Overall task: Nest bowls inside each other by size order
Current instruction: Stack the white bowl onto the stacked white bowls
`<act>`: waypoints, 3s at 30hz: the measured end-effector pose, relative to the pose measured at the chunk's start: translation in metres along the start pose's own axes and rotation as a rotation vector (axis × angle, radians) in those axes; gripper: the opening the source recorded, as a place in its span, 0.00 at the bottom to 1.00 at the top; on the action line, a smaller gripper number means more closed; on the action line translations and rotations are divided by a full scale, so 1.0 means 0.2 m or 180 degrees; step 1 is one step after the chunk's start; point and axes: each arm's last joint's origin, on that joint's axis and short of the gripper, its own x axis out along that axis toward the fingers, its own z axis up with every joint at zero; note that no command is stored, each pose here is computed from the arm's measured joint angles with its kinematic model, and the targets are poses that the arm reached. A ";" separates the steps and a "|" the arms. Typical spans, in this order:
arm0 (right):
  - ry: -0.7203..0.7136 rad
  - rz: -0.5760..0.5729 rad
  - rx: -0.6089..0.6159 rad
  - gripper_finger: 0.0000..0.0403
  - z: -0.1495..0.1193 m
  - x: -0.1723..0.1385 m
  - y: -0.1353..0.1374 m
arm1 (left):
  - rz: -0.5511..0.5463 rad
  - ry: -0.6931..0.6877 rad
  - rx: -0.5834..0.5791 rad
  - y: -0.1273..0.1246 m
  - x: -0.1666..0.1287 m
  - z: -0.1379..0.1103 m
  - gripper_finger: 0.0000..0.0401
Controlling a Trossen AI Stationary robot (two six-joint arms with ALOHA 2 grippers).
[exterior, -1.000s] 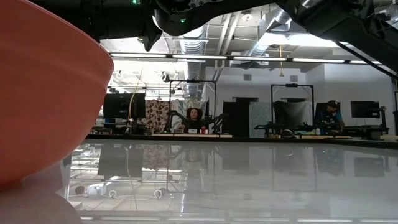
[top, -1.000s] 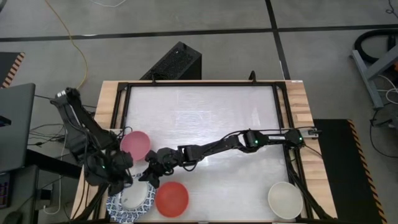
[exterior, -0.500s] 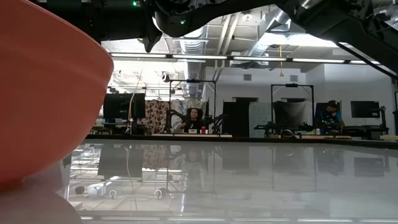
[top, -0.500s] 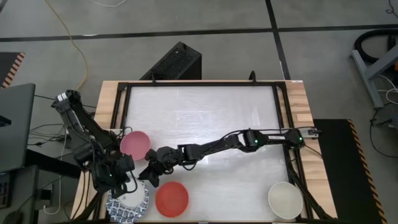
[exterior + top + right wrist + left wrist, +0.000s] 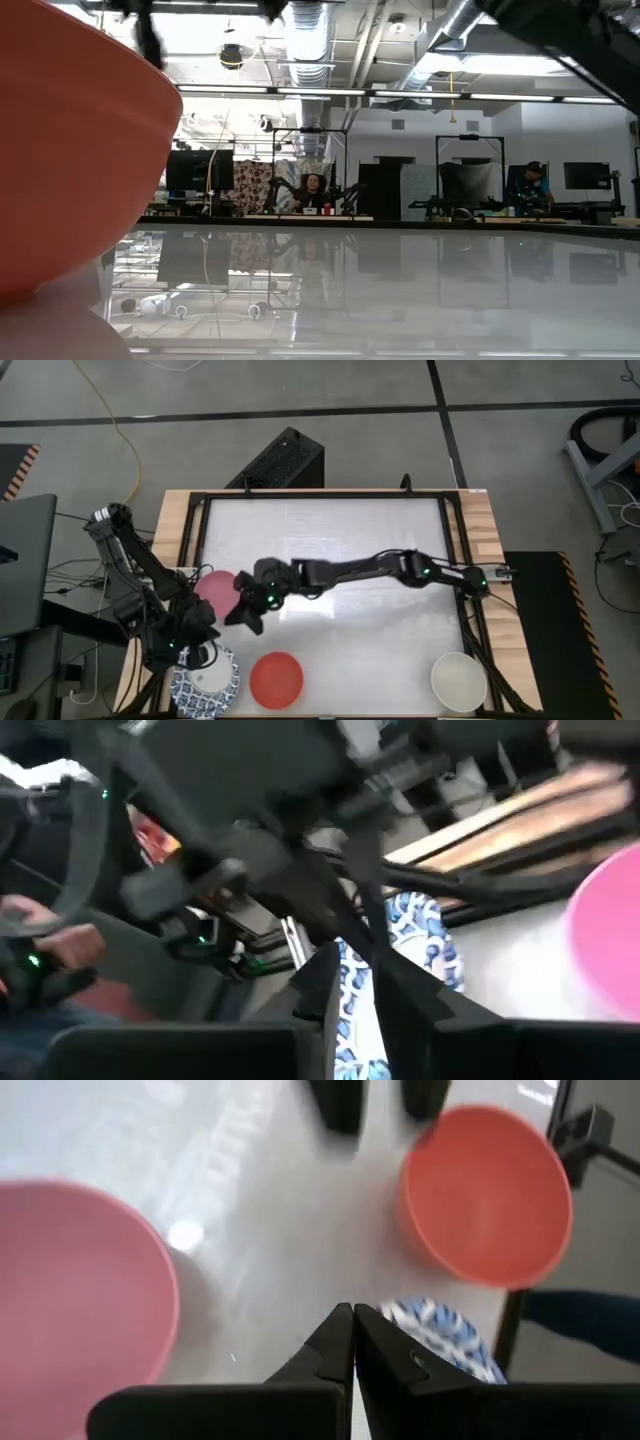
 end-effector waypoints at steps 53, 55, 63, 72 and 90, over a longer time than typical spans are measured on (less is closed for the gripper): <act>-0.0815 -0.2615 -0.1166 0.02 -0.21 -2.09 1.04 | -0.0424 -0.1012 -0.0086 0.19 0.12 0.09 0.00; -0.0899 -0.2636 -0.1101 0.02 -0.27 -2.07 1.01 | -0.0385 -0.0946 -0.0067 0.18 0.14 0.07 0.00; -0.1109 -0.2644 -0.0861 0.02 -0.43 -2.04 0.90 | -0.0190 -0.0576 0.0078 0.11 0.25 -0.04 0.00; -0.1162 -0.2655 -0.0822 0.02 -0.44 -2.02 0.89 | -0.0039 -0.0396 0.0004 0.05 0.34 -0.15 0.00; -0.1207 -0.2616 -0.0790 0.03 -0.44 -2.02 0.90 | 0.0197 -0.0087 -0.0152 0.01 0.47 -0.28 0.00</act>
